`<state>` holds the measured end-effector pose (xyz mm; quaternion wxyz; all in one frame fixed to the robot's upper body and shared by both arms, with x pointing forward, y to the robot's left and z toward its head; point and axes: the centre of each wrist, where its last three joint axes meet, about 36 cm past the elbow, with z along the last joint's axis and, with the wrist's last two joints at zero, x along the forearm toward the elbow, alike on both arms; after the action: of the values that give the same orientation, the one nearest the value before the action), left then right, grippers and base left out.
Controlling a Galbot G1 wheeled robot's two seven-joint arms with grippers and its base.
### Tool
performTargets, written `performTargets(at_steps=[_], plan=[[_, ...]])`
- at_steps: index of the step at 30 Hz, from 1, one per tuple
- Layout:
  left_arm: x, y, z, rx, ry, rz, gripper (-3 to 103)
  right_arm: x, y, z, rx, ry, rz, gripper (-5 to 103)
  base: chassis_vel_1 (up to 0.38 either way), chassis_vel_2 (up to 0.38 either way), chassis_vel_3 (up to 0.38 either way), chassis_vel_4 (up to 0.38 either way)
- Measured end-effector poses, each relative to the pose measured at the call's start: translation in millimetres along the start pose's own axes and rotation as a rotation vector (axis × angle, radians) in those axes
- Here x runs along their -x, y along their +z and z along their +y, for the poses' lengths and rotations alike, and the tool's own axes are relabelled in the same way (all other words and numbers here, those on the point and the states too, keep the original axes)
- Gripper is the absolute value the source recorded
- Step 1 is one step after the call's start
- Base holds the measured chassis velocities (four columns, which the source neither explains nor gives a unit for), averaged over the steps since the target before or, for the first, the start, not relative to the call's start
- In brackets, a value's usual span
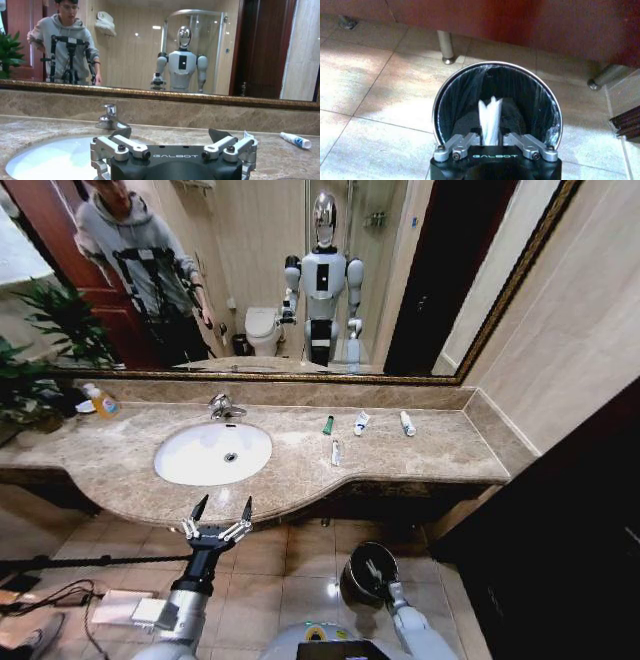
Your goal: Pick up the trash from the sink and place it in the trash bin.
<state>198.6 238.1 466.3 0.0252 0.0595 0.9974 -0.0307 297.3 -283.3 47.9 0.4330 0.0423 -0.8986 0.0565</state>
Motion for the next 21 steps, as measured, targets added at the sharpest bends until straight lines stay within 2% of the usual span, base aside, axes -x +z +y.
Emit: performTargets(at_steps=[2, 3, 4, 6, 7, 9, 10, 12, 14, 15, 16, 17, 18, 20, 21], plan=[[0.0, 0.0, 0.0, 0.0, 0.0, 0.0, 100, 1.3, -1.1, 0.1, 0.002, 0.0, 0.003, 22, 0.0, 0.0, 0.0, 0.0], [0.0, 0.0, 0.0, 0.0, 0.0, 0.0, 100, 2.7, -1.5, 0.1, 0.005, -0.001, 0.007, 33, 0.0, 0.0, 0.0, 0.0], [0.0, 0.0, 0.0, 0.0, 0.0, 0.0, 100, 2.7, -1.5, 0.1, 0.005, -0.001, 0.007, 33, 0.0, 0.0, 0.0, 0.0], [0.0, 0.0, 0.0, 0.0, 0.0, 0.0, 100, 4.0, -1.4, -0.2, 0.008, 0.0, 0.011, 44, 0.0, 0.0, 0.0, 0.0], [0.0, 0.0, 0.0, 0.0, 0.0, 0.0, 100, 4.4, -1.6, -0.4, 0.008, 0.0, 0.011, 44, 0.0, 0.0, 0.0, 0.0], [0.0, 0.0, 0.0, 0.0, 0.0, 0.0, 100, 5.0, -0.9, -0.9, 0.01, 0.0, 0.008, 55, 0.0, 0.0, 0.0, 0.0], [0.0, 0.0, 0.0, 0.0, 0.0, 0.0, 100, 5.0, -0.9, -0.9, 0.01, 0.0, 0.008, 55, 0.0, 0.0, 0.0, 0.0], [0.0, 0.0, 0.0, 0.0, 0.0, 0.0, 100, 4.8, 0.4, -1.2, 0.01, 0.001, 0.004, 66, 0.0, 0.0, 0.0, 0.0], [0.0, 0.0, 0.0, 0.0, 0.0, 0.0, 100, 4.7, 0.7, -1.2, 0.01, 0.002, 0.003, 66, 0.0, 0.0, 0.0, 0.0], [0.0, 0.0, 0.0, 0.0, 0.0, 0.0, 100, 4.1, 1.8, -1.2, 0.009, 0.002, 0.0, 77, 0.0, 0.0, 0.0, 0.0], [0.0, 0.0, 0.0, 0.0, 0.0, 0.0, 100, 3.6, 2.4, -1.2, 0.009, 0.002, -0.001, 77, 0.0, 0.0, 0.0, 0.0], [0.0, 0.0, 0.0, 0.0, 0.0, 0.0, 100, 3.2, 2.4, -1.5, 0.009, 0.004, -0.005, 82, 0.0, 0.0, 0.0, 0.0], [0.0, 0.0, 0.0, 0.0, 0.0, 0.0, 100, 3.2, 2.4, -1.5, 0.009, 0.004, -0.005, 82, 0.0, 0.0, 0.0, 0.0], [0.0, 0.0, 0.0, 0.0, 0.0, 0.0, 100, 1.7, 2.6, -2.8, 0.008, 0.008, -0.015, 93, 0.0, 0.0, 0.0, 0.0], [0.0, 0.0, 0.0, 0.0, 0.0, 0.0, 100, 1.7, 2.6, -2.8, 0.008, 0.008, -0.015, 93, 0.0, 0.0, 0.0, 0.0]])
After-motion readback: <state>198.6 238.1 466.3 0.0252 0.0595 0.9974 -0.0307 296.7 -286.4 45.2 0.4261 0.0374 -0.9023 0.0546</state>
